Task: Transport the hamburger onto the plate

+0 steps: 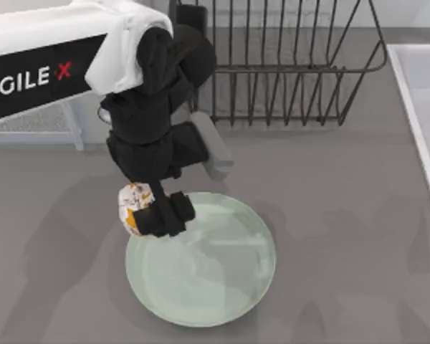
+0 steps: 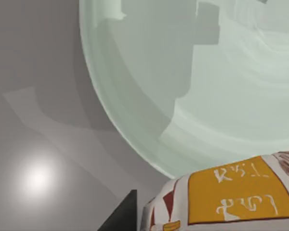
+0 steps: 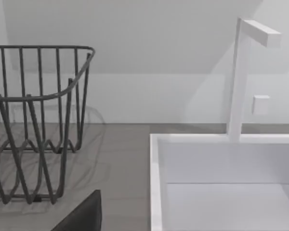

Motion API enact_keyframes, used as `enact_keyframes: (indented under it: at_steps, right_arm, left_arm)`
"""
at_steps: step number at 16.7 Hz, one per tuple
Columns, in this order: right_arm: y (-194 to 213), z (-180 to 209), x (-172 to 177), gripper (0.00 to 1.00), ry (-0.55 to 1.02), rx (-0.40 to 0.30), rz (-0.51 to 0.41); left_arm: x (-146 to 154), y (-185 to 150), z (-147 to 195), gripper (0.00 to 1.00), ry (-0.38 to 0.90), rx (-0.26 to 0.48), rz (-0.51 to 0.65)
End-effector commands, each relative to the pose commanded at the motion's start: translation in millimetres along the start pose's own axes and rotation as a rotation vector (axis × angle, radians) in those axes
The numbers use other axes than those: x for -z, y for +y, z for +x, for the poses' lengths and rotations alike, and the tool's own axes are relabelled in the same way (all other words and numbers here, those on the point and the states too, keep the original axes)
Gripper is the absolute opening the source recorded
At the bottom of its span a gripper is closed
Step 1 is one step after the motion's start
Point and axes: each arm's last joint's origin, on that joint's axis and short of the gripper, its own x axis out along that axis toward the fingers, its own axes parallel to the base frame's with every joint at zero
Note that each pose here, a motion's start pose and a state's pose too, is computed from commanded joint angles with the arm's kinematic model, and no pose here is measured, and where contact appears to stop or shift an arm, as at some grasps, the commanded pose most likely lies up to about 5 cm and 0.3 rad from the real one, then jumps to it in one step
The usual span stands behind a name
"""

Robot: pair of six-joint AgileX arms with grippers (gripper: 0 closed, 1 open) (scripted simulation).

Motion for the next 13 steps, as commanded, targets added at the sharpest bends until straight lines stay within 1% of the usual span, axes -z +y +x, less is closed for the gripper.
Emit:
enact_keyframes:
  at_steps: [3, 5, 7, 11, 13]
  right_arm:
    - [0, 0, 0, 1.0, 0.0, 0.0, 0.0]
    - [0, 0, 0, 1.0, 0.0, 0.0, 0.0]
    - [0, 0, 0, 1.0, 0.0, 0.0, 0.0]
    - [0, 0, 0, 1.0, 0.0, 0.0, 0.0]
    - [0, 0, 0, 1.0, 0.0, 0.0, 0.0]
  left_arm:
    - [-35, -26, 4, 0.0, 0.008, 0.0, 0.276]
    - [-49, -39, 5, 0.0, 0.006, -0.004, 0.389]
    - [-54, -44, 5, 0.0, 0.005, -0.006, 0.43]
    - [-53, -43, 4, 0.0, 0.003, -0.008, 0.426]
    - [-53, -43, 10, 0.0, 0.006, -0.006, 0.425]
